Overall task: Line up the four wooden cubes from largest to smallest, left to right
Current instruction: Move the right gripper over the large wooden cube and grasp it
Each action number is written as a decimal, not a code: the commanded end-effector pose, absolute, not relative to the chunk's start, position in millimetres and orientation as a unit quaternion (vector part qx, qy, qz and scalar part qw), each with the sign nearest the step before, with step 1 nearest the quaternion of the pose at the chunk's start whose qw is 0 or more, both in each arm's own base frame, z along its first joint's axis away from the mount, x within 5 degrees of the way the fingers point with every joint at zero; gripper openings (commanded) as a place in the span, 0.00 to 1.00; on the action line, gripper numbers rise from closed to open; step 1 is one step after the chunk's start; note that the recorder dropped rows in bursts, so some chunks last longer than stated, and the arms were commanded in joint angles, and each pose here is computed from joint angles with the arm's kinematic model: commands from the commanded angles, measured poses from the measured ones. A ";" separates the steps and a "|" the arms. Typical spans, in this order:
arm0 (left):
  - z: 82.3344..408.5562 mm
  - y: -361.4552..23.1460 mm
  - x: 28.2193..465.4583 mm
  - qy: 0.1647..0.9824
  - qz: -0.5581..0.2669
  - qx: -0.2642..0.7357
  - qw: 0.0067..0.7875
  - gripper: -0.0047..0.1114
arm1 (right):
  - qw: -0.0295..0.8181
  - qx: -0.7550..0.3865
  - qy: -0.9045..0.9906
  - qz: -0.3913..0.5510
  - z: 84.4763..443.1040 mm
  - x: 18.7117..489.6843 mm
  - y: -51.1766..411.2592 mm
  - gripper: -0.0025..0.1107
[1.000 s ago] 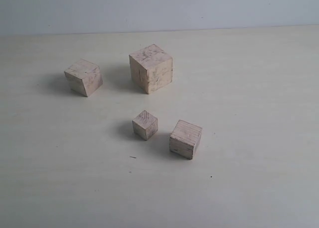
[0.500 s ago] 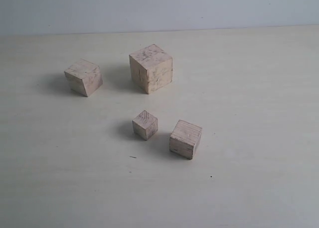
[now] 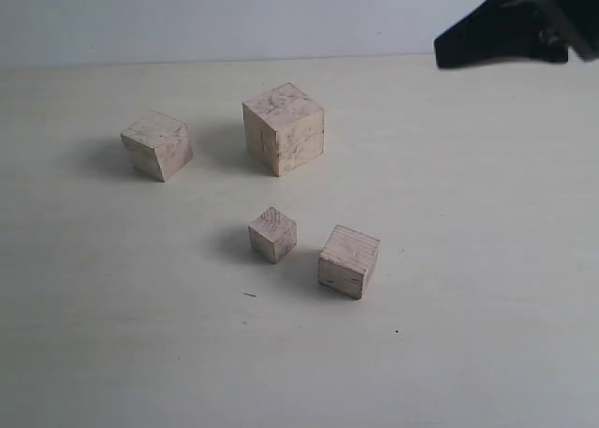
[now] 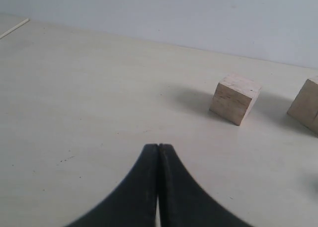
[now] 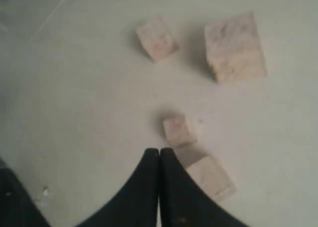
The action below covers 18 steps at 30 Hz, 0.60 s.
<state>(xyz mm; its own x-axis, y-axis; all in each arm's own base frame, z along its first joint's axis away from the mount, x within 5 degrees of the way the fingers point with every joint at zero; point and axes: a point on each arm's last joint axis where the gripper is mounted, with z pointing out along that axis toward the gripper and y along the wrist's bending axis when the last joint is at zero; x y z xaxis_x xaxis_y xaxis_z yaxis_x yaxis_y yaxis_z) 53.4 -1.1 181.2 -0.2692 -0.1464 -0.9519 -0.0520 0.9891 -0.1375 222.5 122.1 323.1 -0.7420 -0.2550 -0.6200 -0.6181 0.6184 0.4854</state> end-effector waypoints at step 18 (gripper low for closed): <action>181.3 -1.2 53.3 0.792 -0.040 -0.060 0.606 0.04 | 0.284 -0.232 0.883 0.294 289.6 307.1 150.5 0.02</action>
